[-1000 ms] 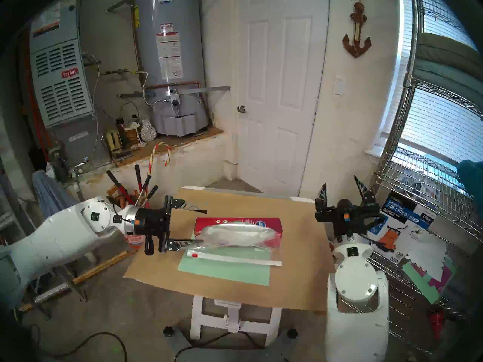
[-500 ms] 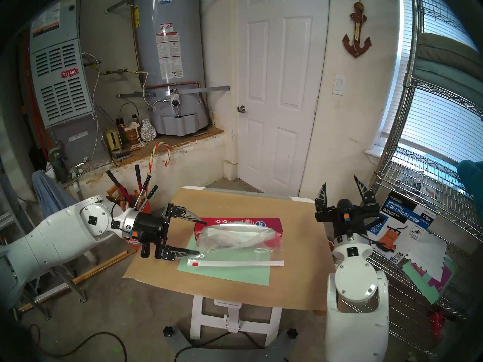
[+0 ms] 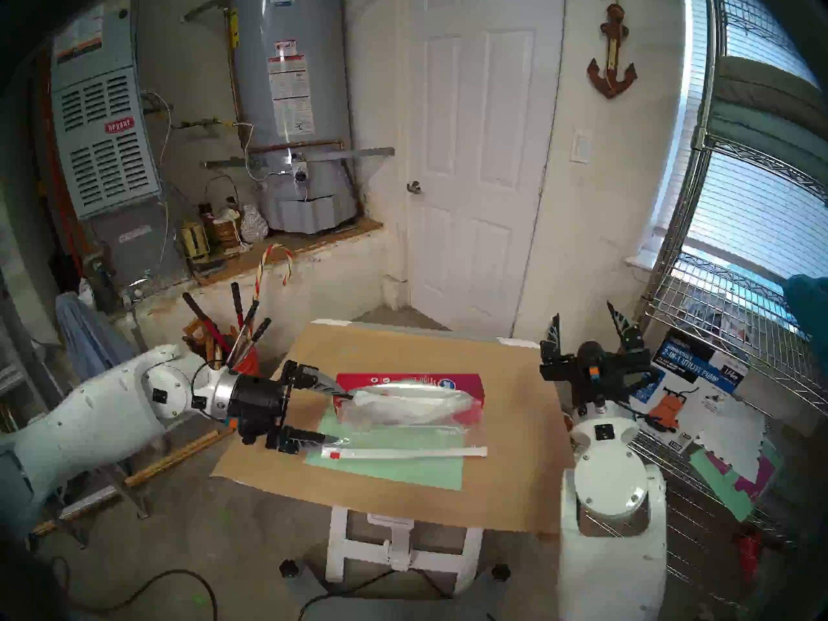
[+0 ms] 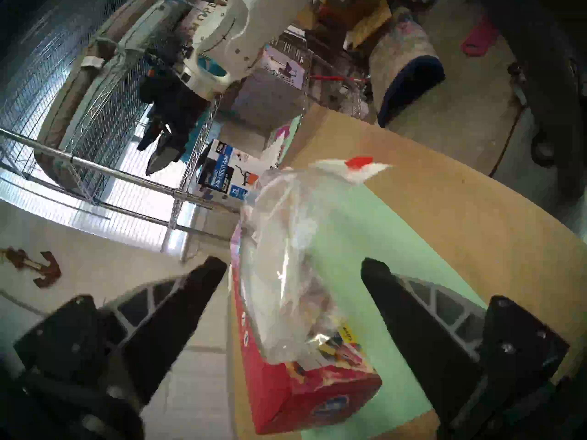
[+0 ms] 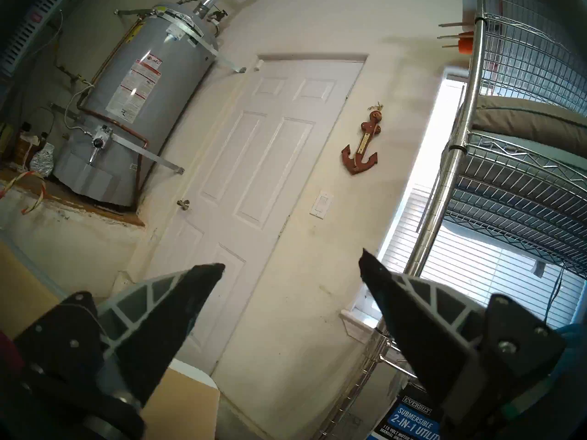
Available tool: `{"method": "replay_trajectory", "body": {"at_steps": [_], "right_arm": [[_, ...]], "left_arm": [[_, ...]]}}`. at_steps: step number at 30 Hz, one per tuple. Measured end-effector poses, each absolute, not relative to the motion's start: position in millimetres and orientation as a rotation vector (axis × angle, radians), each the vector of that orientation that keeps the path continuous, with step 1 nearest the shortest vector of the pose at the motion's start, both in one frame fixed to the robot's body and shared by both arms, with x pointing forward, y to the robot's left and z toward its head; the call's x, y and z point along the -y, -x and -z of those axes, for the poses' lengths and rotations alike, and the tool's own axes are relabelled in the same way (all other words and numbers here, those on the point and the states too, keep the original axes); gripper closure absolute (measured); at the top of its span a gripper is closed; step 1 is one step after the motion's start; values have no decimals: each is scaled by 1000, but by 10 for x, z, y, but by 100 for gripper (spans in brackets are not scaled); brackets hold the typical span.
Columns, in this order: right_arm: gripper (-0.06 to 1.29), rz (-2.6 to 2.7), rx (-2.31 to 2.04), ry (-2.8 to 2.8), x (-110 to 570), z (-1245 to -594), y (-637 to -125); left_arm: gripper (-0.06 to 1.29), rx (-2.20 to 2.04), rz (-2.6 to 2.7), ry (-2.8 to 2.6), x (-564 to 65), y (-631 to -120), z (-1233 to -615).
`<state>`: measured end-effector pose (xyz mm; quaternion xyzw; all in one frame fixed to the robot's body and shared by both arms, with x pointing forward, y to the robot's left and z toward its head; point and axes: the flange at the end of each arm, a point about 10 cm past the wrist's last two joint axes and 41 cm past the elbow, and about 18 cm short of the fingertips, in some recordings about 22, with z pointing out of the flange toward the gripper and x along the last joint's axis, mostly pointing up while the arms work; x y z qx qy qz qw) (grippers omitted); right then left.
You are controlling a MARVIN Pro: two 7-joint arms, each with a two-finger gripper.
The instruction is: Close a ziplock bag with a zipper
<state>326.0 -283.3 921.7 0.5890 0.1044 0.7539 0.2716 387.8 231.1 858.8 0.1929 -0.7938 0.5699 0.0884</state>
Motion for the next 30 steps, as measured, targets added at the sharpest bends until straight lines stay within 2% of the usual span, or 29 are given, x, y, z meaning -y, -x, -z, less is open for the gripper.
{"method": "replay_trajectory", "body": {"at_steps": [10, 14, 17, 30], "right_arm": [[0, -2030, -281, -1586, 2833, -9217, -3260], [0, -2030, -281, -1586, 2833, -9217, -3260], [0, -2030, -281, -1586, 2833, -9217, -3260], [0, -2030, -281, -1586, 2833, -9217, -3260]], "left_arm": [[11, 2375, -1782, -458, -2171, -3695, -8641], [11, 2381, -1808, -431, -2162, -3615, -8642], [6, 2385, -1823, -425, -2173, -3563, -8640], [7, 2404, -1854, -415, -2236, -3389, -8660]]}}
